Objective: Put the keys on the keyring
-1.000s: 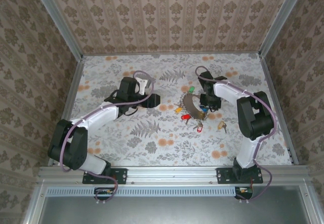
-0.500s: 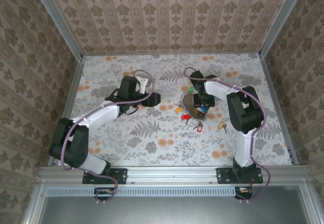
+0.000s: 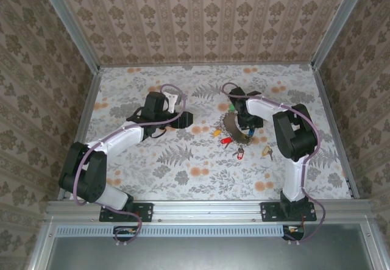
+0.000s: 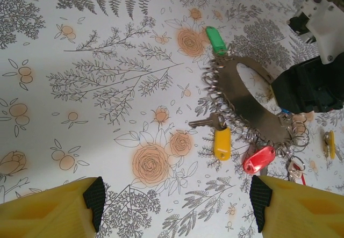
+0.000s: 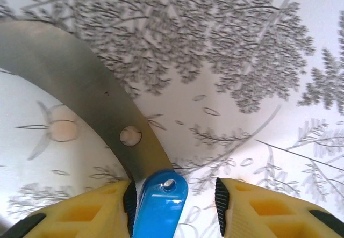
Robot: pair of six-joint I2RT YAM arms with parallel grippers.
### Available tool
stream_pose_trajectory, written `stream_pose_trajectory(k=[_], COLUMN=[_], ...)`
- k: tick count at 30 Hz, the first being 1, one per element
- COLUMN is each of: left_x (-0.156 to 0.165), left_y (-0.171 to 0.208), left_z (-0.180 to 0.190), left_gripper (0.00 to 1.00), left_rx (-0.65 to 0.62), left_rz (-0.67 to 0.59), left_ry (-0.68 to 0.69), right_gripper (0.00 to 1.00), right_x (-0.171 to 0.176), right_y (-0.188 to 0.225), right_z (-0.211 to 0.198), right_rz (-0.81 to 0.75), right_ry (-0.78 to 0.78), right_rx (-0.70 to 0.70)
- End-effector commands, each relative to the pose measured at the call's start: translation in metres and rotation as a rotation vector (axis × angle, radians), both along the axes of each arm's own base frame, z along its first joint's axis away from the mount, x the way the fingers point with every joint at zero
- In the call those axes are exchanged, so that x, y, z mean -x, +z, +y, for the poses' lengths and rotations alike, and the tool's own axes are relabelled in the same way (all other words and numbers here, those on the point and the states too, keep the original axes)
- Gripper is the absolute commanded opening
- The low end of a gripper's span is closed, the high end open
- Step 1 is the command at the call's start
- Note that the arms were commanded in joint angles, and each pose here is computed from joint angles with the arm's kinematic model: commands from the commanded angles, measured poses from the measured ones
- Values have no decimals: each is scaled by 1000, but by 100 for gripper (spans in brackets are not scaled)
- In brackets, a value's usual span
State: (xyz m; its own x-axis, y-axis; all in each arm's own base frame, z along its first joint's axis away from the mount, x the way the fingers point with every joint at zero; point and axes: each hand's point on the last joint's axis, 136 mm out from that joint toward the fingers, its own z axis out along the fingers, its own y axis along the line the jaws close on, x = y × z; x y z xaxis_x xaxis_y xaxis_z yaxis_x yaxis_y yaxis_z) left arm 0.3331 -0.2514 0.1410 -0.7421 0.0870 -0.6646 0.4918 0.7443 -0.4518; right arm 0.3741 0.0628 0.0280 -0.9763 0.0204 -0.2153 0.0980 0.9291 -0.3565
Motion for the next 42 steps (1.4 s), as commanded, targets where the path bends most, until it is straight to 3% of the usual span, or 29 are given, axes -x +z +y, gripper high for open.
stream_pose_trajectory(k=[1,7,11,16,22,28,31,37,42], left_x=[1,2,2,6,21,20,20,19,29], left_y=[-7,-8,-8,-4,5,5,1,-6,-16], left_z=[6,6,7,-5,-32,-40,-41,-41,-35], left_gripper=[75,75,75,75,73,71,71,70,70], left_rx=[-17,-19,-21,-2,-63,-15,-10,0,-12], left_rz=[15,19,19,2,-73,-58,-49,-29,1], left_ry=[23,27,27,-54,-208,-211,-209,-196,-201], right_gripper=[45,45,41,48,53,52,47,37,35], right_x=[6,21,29,21,0,-20,-14,8,25], right_y=[25,17,11,17,13,-7,-16,-22,-9], right_z=[-20,-21,-7,13,9,12,24,33,77], right_rz=[-45,-3,-5,-53,16,96,139,222,218], right_ry=[-30,-82,-160,-188,-77,3,5,44,115], right_rx=[85,39,-140,-362,-386,-417,-470,-429,-597])
